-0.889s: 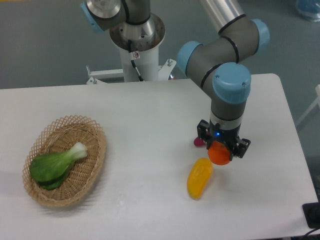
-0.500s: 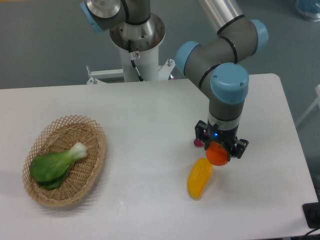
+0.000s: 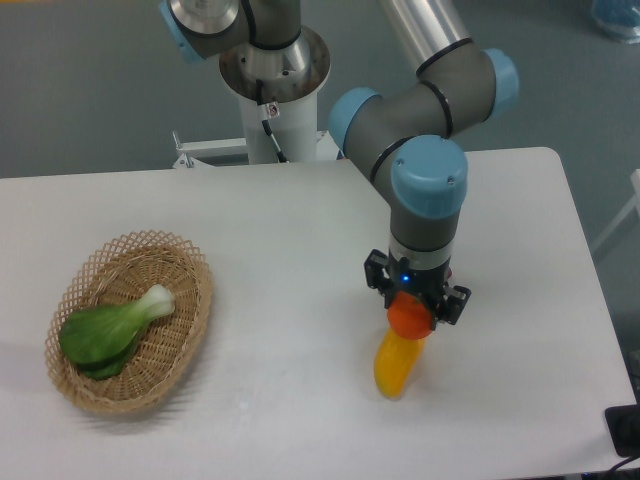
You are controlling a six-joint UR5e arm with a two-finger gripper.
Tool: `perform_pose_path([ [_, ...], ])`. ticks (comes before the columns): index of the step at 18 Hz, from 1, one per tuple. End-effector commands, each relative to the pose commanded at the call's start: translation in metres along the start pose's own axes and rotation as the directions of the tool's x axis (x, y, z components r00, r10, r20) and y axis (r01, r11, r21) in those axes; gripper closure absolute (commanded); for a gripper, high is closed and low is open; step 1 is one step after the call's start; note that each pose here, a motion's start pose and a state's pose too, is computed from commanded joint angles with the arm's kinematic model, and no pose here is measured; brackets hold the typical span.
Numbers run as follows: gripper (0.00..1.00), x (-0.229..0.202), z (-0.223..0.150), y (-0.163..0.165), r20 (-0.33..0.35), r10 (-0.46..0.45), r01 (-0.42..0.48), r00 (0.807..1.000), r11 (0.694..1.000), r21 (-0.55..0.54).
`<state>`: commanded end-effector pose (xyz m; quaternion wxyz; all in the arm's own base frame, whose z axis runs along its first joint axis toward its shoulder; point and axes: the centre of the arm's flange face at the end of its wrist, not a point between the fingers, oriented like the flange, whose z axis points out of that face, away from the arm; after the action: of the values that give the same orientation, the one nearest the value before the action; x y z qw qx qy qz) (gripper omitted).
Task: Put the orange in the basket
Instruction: 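Lift the held orange up from the table with the gripper, then carry the orange across the table over the wicker basket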
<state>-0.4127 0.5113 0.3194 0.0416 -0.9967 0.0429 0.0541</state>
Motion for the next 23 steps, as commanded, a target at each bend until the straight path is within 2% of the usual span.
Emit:
perform_pose_path([
  [9,0.40,0.062,-0.002,-0.055,0.000,0.014,-0.014,1.000,1.000,0.015],
  [16,0.39,0.116,0.000,-0.112,0.061,0.031,-0.037,0.998,0.993,0.112],
  [17,0.35,0.130,0.001,-0.122,0.056,0.043,-0.049,0.998,0.992,0.117],
  [19,0.33,0.155,0.004,-0.136,0.026,0.079,-0.082,0.997,0.987,0.136],
  [22,0.33,0.191,0.006,-0.156,-0.083,0.097,-0.078,0.992,0.975,0.209],
  [23,0.33,0.202,0.004,-0.161,-0.100,0.097,-0.073,0.990,0.973,0.217],
])
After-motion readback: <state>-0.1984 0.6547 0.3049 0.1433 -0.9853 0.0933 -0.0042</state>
